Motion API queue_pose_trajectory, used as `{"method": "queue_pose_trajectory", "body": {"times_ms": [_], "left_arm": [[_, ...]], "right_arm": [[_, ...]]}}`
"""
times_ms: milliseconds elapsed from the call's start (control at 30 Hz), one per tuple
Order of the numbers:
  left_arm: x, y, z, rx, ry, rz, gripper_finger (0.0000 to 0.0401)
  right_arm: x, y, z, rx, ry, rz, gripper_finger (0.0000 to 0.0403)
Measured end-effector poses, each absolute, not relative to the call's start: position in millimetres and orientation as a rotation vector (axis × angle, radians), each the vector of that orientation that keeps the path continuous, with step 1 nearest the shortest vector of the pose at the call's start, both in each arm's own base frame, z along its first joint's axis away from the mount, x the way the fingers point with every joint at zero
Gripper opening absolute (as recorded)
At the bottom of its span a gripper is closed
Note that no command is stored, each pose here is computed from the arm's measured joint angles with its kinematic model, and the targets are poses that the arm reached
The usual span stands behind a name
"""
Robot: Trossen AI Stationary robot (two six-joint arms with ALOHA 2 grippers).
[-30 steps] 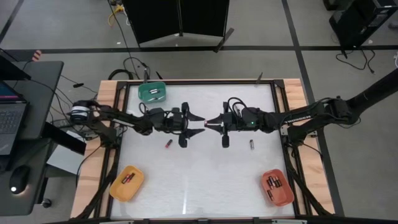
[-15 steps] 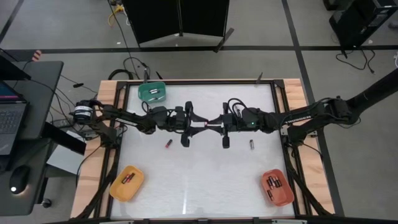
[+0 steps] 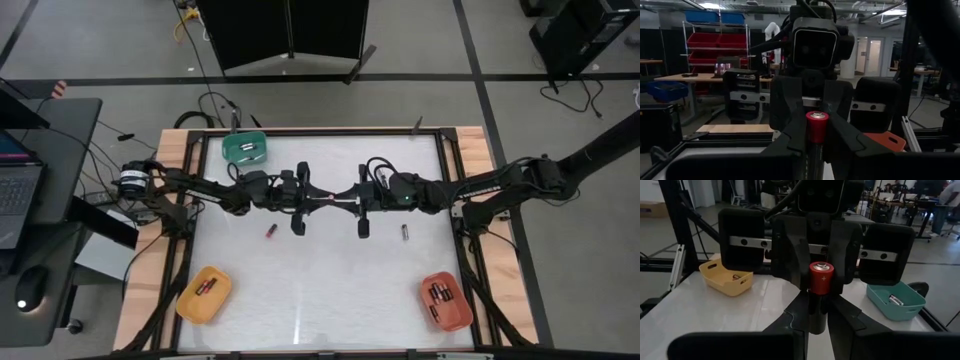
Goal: Sort batteries
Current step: Put the top right red battery into the yellow bin
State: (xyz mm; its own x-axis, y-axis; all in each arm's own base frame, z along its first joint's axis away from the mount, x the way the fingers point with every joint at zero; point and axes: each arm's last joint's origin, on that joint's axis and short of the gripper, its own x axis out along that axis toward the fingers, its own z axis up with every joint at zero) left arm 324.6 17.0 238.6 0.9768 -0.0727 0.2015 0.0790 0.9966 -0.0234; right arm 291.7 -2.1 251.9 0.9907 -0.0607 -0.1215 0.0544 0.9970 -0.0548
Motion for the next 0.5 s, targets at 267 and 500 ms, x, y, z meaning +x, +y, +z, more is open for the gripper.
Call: {"method": "queue_pose_trajectory", "body": {"times_ms": [267, 500], "left_arm": [[324.5, 17.0, 238.9, -0.037, -0.206, -0.070, 0.0053], [323.5, 17.6, 241.3, -0.014, -0.216, -0.067, 0.0053]], "right_arm": [[291.7, -2.3, 251.9, -0.025, 0.122, -0.063, 0.0102], [290.4, -3.7, 252.5, -0.010, 0.129, -0.103, 0.0202]]}}
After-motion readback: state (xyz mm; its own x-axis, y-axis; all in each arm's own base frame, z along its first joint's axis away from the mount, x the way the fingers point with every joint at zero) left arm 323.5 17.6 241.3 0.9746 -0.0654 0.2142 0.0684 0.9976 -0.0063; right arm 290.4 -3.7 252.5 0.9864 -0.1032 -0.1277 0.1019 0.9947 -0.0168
